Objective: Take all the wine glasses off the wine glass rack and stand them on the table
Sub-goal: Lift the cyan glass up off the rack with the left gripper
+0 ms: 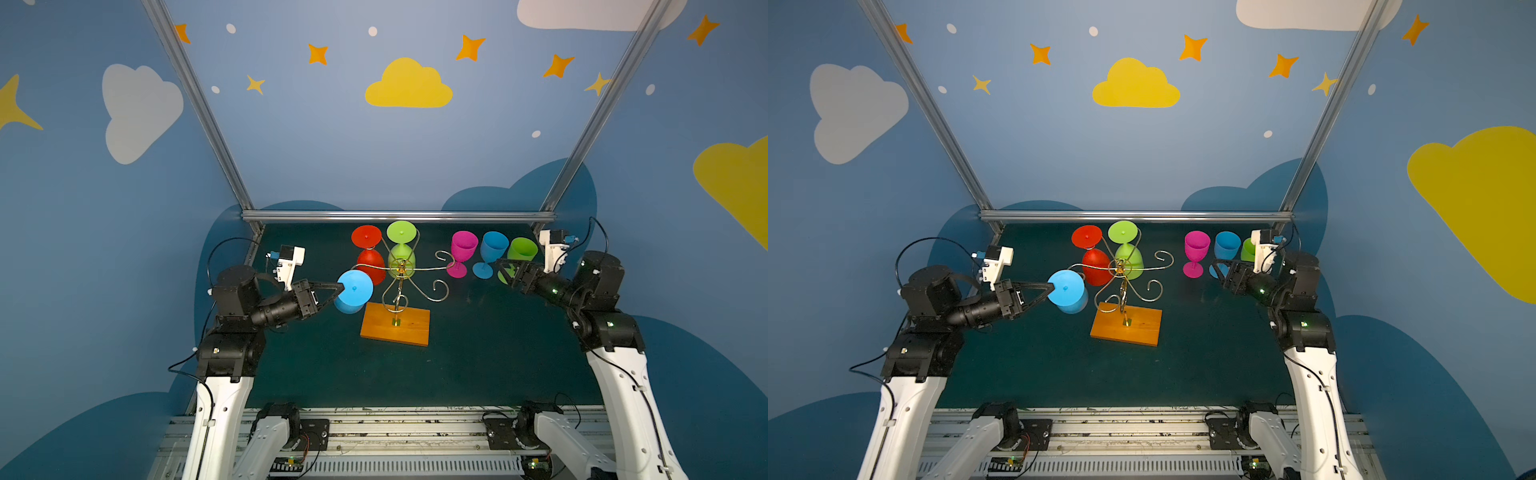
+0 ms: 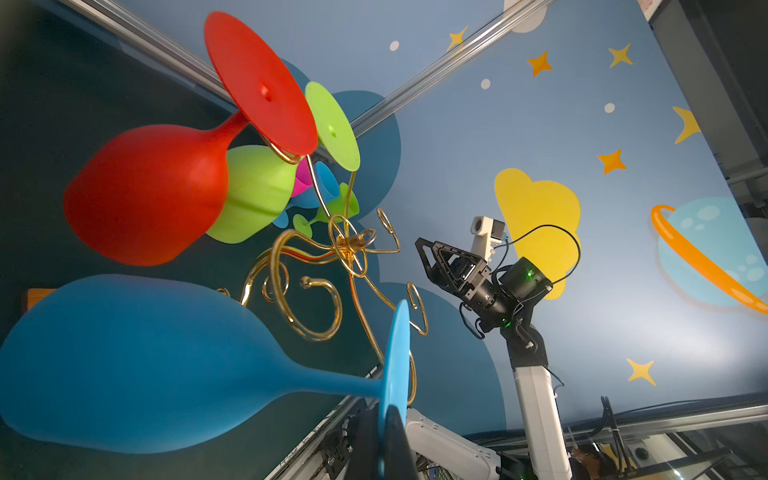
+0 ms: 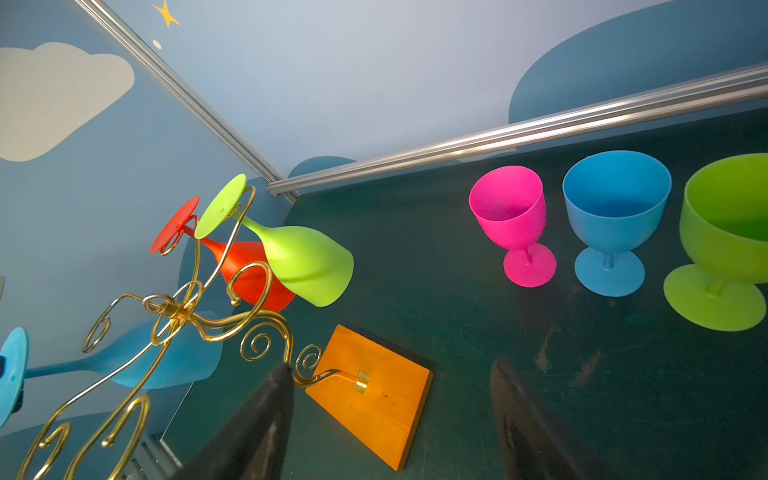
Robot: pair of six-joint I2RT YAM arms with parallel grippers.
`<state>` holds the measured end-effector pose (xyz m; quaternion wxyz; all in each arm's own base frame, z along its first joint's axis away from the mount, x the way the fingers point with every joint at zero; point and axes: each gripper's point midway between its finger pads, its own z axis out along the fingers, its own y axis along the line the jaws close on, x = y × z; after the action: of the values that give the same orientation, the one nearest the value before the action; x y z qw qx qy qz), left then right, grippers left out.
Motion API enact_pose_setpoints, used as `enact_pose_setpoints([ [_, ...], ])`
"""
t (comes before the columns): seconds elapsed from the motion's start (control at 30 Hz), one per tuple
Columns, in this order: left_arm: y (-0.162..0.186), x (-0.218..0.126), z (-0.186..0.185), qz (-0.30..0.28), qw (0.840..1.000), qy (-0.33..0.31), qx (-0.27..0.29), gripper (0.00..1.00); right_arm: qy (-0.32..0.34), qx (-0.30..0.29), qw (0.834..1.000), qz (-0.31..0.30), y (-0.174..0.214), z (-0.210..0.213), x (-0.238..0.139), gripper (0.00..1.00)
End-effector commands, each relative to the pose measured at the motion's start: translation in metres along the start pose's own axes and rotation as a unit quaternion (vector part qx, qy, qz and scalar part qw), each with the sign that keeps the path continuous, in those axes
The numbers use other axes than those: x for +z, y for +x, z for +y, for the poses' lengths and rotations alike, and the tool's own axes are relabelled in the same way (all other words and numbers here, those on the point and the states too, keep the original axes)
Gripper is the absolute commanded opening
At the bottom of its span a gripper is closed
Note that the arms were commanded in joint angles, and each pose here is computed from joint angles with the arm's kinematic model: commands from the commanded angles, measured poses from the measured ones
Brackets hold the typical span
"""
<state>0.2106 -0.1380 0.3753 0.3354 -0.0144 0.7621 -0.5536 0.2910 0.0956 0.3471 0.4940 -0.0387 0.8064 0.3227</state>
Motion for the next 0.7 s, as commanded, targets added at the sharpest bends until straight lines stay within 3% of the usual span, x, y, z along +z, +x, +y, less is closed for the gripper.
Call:
enact_pose_setpoints([
  [0.0,0.001,-0.011,-0.001,-0.01,1.0,-0.012,0.012,0.03,-0.008,-0.01,1.0,-0.002,-0.002,0.005,-0.002,0.74],
  [0.3,-0.03,-0.038,0.02,-0.105,0.99,-0.098,0.013,0.03,-0.009,-0.018,1.0,-0.005,-0.004,0.008,-0.005,0.74],
  [0.5,-0.102,-0.056,-0.012,-0.183,0.981,-0.044,0.049,0.03,-0.003,-0.038,0.999,-0.015,-0.01,0.01,-0.01,0.74],
  [0.67,-0.159,-0.06,-0.047,-0.201,0.976,0.015,0.081,0.03,-0.004,-0.064,0.997,-0.035,-0.019,0.018,-0.02,0.74],
])
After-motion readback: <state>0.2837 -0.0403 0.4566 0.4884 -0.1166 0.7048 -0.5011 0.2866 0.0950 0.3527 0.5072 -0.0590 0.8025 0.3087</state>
